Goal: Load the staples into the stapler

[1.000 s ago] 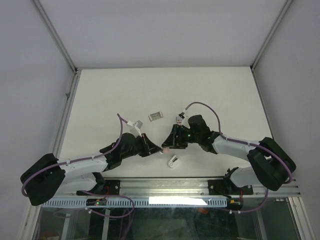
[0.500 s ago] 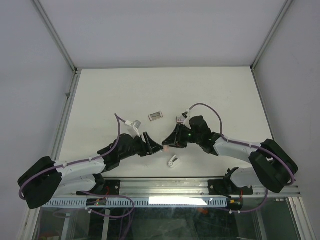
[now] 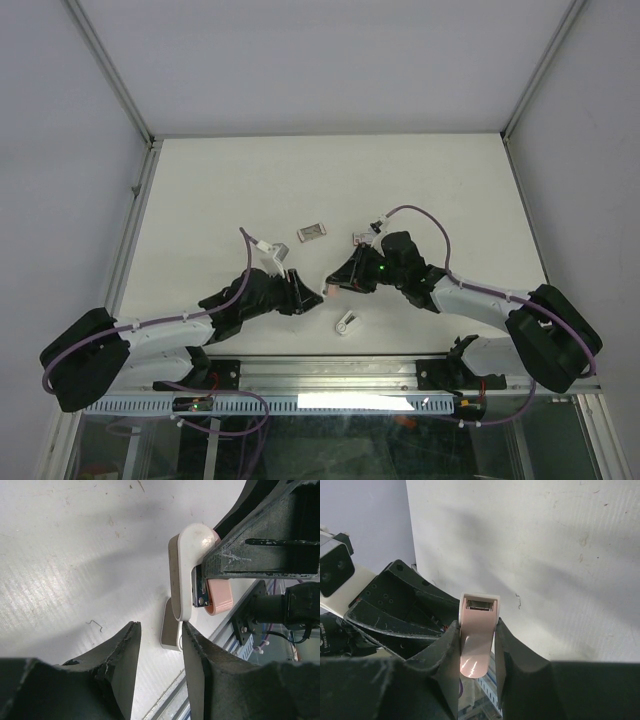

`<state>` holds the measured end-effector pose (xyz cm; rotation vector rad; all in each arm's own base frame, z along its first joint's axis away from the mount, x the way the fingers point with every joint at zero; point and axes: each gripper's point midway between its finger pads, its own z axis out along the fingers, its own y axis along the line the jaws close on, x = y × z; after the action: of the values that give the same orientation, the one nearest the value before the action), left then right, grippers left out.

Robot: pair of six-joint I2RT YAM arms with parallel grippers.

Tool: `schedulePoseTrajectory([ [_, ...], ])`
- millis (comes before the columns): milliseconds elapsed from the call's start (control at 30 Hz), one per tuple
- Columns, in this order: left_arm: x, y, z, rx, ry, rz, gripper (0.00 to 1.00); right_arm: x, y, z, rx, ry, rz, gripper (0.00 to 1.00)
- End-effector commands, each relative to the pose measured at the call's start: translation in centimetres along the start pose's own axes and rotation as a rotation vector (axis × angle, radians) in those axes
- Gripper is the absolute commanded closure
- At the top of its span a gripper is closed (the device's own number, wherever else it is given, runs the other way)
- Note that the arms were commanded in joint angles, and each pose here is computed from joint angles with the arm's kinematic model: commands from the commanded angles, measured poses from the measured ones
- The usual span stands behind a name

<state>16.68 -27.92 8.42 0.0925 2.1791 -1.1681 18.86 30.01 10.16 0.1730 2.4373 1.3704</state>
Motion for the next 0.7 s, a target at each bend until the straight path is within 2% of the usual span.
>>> schedulePoseTrajectory([
  [0,-2.0,-2.5,0.7,0.073,-0.052,0.052,0.61,-1.4,2.6,-0.3,-0.061,-0.05,-0.022,1.0],
  [400,-1.8,-4.8,1.4,0.163,-0.036,0.11,0.61,-1.5,2.8,-0.4,-0.058,-0.052,-0.028,1.0],
  [567,-1.5,-4.3,1.8,0.146,-0.027,0.1,0.74,-1.6,3.1,-0.6,-0.065,-0.059,-0.03,1.0],
  [667,-1.4,-4.3,1.9,0.142,-0.023,0.1,0.77,-1.7,3.2,-0.8,-0.067,-0.066,-0.032,1.0],
])
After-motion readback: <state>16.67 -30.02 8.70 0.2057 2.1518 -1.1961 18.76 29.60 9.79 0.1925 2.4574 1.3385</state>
